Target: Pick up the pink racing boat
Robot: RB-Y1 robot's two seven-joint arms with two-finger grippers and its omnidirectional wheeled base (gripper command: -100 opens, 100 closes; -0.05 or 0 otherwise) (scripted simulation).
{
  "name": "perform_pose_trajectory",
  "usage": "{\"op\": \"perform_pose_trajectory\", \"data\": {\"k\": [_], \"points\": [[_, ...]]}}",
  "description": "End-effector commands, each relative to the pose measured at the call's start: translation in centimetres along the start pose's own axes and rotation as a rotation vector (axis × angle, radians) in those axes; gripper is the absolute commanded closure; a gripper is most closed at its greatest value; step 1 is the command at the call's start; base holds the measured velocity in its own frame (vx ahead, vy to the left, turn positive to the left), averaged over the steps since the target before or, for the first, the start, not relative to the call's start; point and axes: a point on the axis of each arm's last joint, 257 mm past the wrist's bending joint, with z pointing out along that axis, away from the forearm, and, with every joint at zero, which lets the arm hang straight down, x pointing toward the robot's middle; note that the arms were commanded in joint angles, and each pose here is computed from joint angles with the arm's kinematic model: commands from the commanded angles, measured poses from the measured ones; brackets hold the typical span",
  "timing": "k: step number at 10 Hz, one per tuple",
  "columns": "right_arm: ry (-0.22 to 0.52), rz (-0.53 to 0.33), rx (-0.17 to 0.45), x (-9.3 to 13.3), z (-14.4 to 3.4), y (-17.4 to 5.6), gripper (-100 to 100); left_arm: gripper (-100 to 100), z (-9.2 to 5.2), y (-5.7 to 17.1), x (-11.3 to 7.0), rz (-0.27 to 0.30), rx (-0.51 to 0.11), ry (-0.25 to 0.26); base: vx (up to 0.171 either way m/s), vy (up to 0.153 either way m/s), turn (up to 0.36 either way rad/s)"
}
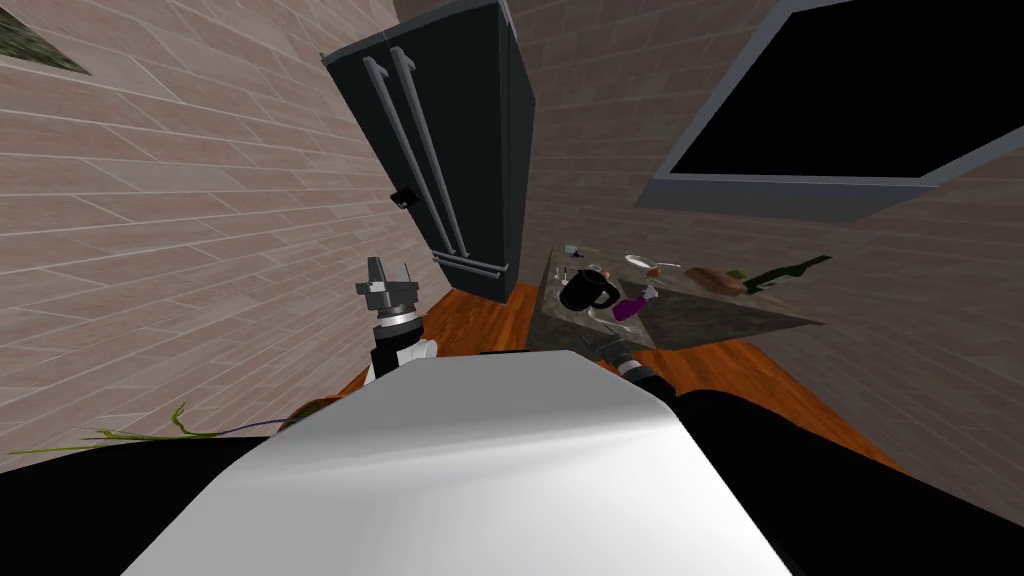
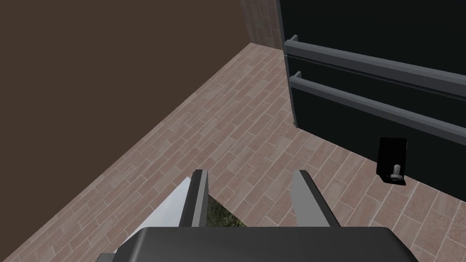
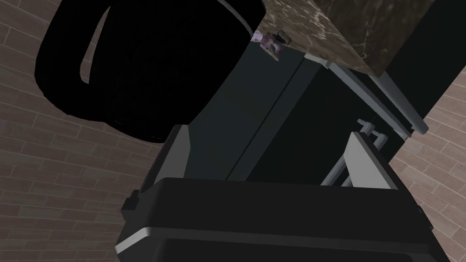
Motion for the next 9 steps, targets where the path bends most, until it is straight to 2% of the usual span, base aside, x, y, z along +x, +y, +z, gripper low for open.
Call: {"op": "perform_pose_trajectory", "data": {"k": [1, 3, 4, 7, 9], "points": [[0.037, -0.047, -0.009, 1.4, -0.5, -0.3, -100, 0, 0.0, 0.0, 0.0, 0.0, 0.0, 0.0, 0.16, 0.081, 0.052], [0.13, -0.141, -0.038, 4.2, -2.4, -0.5, -100, 0, 0.0, 0.0, 0.0, 0.0, 0.0, 0.0, 0.179, 0.1, 0.141], [0.175, -0.191, -0.055, 5.6, -3.3, -0.6, -100, 0, 0.0, 0.0, 0.0, 0.0, 0.0, 0.0, 0.282, 0.119, 0.128], [0.222, -0.25, -0.076, 7.0, -4.3, -0.7, -100, 0, 0.0, 0.0, 0.0, 0.0, 0.0, 0.0, 0.132, 0.049, 0.061], [0.299, -0.335, -0.115, 9.3, -6.3, -1.0, -100, 0, 0.0, 0.0, 0.0, 0.0, 0.0, 0.0, 0.169, 0.049, 0.116]]}}
